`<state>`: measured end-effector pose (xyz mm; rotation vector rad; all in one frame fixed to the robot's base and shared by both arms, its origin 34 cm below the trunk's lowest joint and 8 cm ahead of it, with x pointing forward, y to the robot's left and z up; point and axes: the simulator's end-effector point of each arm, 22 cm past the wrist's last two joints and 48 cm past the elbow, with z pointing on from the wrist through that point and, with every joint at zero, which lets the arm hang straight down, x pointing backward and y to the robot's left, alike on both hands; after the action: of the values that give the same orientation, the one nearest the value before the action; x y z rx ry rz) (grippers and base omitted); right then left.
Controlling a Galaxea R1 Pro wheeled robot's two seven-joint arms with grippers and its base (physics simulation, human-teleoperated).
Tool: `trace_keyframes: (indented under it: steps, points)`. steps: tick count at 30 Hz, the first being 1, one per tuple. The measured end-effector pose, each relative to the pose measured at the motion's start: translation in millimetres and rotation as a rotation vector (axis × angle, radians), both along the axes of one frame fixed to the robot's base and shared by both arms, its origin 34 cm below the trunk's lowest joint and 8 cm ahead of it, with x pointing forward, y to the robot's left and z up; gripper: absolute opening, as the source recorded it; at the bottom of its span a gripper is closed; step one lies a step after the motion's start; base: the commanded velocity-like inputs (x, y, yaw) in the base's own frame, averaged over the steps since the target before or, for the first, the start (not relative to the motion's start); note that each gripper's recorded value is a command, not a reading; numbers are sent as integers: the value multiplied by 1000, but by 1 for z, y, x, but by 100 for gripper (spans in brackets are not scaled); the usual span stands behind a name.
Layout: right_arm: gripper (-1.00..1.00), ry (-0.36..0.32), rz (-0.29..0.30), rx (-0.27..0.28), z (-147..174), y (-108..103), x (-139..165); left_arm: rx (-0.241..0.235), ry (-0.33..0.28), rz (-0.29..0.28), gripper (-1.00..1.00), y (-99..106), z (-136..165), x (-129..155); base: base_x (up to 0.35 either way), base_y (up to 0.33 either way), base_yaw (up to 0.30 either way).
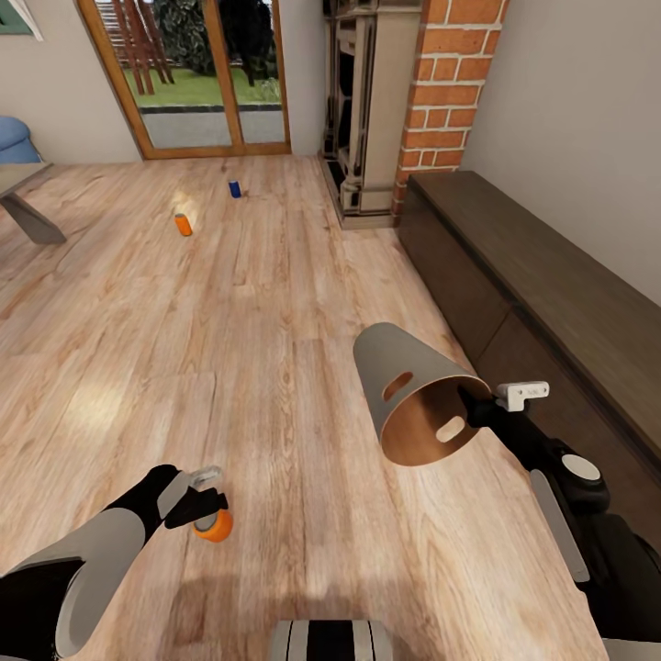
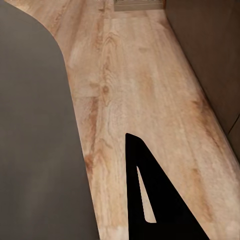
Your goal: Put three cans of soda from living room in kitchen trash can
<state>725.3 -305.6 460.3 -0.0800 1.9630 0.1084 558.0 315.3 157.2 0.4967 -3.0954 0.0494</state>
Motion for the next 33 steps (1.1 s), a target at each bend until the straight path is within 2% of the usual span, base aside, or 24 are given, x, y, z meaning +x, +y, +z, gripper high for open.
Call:
trace_keyframes:
  steps: [6, 18, 33]
  points:
    - [-100, 0, 1, -1, 0, 0, 0, -1, 0, -1, 100, 0, 0, 0, 161, 0, 0]
    - [-100, 1, 4, 1, -1, 2, 0, -9, -1, -4, 100, -8, -1, 0, 16, 0, 0]
    - [-100, 67, 9, 0, -43, 5, -4, -17, 57, -3, 100, -11, -30, -20, 0, 0, 0]
